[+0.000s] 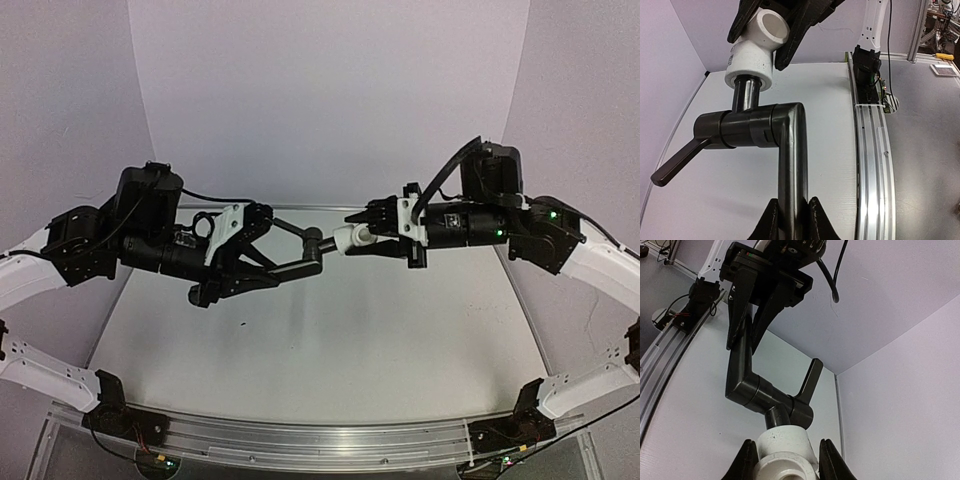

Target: Install the water faucets

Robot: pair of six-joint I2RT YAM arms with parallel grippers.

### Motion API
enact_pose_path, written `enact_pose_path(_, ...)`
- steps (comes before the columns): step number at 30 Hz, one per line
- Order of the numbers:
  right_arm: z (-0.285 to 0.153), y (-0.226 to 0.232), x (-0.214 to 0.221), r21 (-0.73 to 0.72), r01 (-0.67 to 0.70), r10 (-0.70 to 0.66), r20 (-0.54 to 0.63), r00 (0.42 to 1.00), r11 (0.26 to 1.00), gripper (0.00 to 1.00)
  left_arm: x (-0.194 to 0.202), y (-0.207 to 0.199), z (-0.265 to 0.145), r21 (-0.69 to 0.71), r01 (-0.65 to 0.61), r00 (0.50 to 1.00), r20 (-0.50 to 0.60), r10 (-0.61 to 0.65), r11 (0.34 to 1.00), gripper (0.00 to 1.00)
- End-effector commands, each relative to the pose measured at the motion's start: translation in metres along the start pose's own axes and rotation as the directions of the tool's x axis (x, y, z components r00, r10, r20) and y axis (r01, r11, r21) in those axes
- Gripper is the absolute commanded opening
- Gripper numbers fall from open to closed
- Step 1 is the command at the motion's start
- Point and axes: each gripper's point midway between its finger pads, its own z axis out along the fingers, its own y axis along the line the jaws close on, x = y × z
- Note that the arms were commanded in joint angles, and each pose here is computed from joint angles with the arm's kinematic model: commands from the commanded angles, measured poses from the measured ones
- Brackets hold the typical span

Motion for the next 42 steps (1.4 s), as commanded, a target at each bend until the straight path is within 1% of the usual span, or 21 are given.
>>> enact_pose_path(1, -0.014, -0.013, -0.026, 0.082, 0.071, -0.079, 0.098, 0.992, 0.994, 0.0, -0.026, 0.023, -0.005, -0.139, -0.104, 0.991, 0.075, 0.115, 0.985, 0.0)
enact_pose_path(4, -0.012, -0.001, -0.012, 0.067, 0.129, -0.133, 0.062, 0.989, 0.989, 0.0, -0.021, 0.031, -0.003, -0.174, -0.096, 0.993, 0.047, 0.105, 0.98, 0.0)
enact_pose_path(7, -0.014, 0.014, 0.001, 0.055, 0.238, -0.24, 0.034, 0.97, 0.97, 0.0, -0.014, 0.037, 0.001, -0.2, -0.085, 0.996, 0.011, 0.089, 0.976, 0.0)
enact_pose_path(8, -0.017, 0.017, 0.002, 0.059, 0.28, -0.282, 0.032, 0.959, 0.958, 0.0, -0.012, 0.037, 0.003, -0.197, -0.082, 0.996, 0.007, 0.085, 0.977, 0.0)
enact_pose_path(10, -0.018, 0.023, 0.005, 0.068, 0.316, -0.319, 0.036, 0.947, 0.946, 0.0, -0.013, 0.036, 0.004, -0.195, -0.078, 0.996, 0.018, 0.083, 0.978, 0.0)
enact_pose_path(11, -0.02, 0.023, 0.005, 0.077, 0.333, -0.337, 0.038, 0.941, 0.94, 0.13, -0.013, 0.037, 0.004, -0.2, -0.079, 0.996, 0.021, 0.085, 0.977, 0.0)
enact_pose_path(12, -0.02, 0.023, 0.006, 0.079, 0.337, -0.341, 0.032, 0.94, 0.938, 0.3, -0.014, 0.038, 0.004, -0.209, -0.076, 0.996, 0.026, 0.083, 0.975, 0.0)
enact_pose_path(13, -0.02, 0.023, 0.008, 0.081, 0.33, -0.333, 0.023, 0.943, 0.94, 0.51, -0.012, 0.041, 0.004, -0.226, -0.071, 0.996, 0.028, 0.08, 0.971, 0.0)
enact_pose_path(15, -0.02, 0.02, 0.011, 0.091, 0.307, -0.308, 0.002, 0.951, 0.947, 0.89, -0.01, 0.046, 0.005, -0.256, -0.072, 0.996, 0.03, 0.082, 0.964, 0.0)
enact_pose_path(16, -0.021, 0.018, 0.013, 0.096, 0.291, -0.292, -0.01, 0.956, 0.952, 0.96, -0.007, 0.049, 0.006, -0.271, -0.07, 0.996, 0.026, 0.08, 0.96, 0.0)
enact_pose_path(17, -0.022, 0.017, 0.014, 0.102, 0.277, -0.277, -0.018, 0.961, 0.955, 0.98, -0.005, 0.051, 0.009, -0.281, -0.067, 0.997, 0.017, 0.075, 0.957, 0.0)
enact_pose_path(20, -0.025, 0.017, 0.014, 0.112, 0.234, -0.233, -0.02, 0.972, 0.966, 0.98, 0.009, 0.065, 0.019, -0.327, -0.064, 0.998, -0.041, 0.054, 0.943, 0.0)
enact_pose_path(23, -0.03, 0.017, 0.011, 0.122, 0.173, -0.173, -0.005, 0.985, 0.977, 0.98, 0.029, 0.083, 0.03, -0.349, -0.018, 0.997, -0.083, -0.011, 0.937, 0.0)
enact_pose_path(26, -0.034, 0.011, 0.008, 0.145, 0.082, -0.084, 0.002, 0.997, 0.986, 0.98, 0.046, 0.103, 0.038, -0.361, 0.055, 0.993, -0.078, -0.089, 0.931, 0.0)
enact_pose_path(28, -0.038, 0.006, 0.007, 0.165, 0.023, -0.024, 0.004, 1.0, 0.986, 0.98, 0.056, 0.11, 0.045, -0.362, 0.073, 0.992, -0.069, -0.104, 0.929, 0.0)
enact_pose_path(30, -0.041, 0.004, 0.006, 0.178, -0.009, 0.007, 0.008, 1.0, 0.984, 0.98, 0.063, 0.12, 0.053, -0.368, 0.086, 0.99, -0.069, -0.119, 0.926, 0.0)
enact_pose_path(32, -0.043, 0.002, 0.004, 0.186, -0.036, 0.033, 0.016, 0.999, 0.982, 0.98, 0.075, 0.129, 0.065, -0.358, 0.114, 0.985, -0.083, -0.153, 0.927, 0.0)
enact_pose_path(36, -0.047, -0.001, 0.003, 0.2, -0.073, 0.07, 0.023, 0.997, 0.977, 0.98, 0.09, 0.148, 0.08, -0.325, 0.182, 0.976, -0.053, -0.21, 0.928, 0.0)
enact_pose_path(38, -0.049, -0.002, 0.003, 0.205, -0.083, 0.08, 0.024, 0.997, 0.975, 0.98, 0.1, 0.158, 0.086, -0.316, 0.199, 0.972, -0.058, -0.228, 0.928, 0.0)
enact_pose_path(42, -0.052, -0.003, 0.001, 0.216, -0.098, 0.094, 0.029, 0.995, 0.971, 0.98, 0.125, 0.17, 0.103, -0.295, 0.21, 0.959, -0.124, -0.256, 0.932, 0.0)
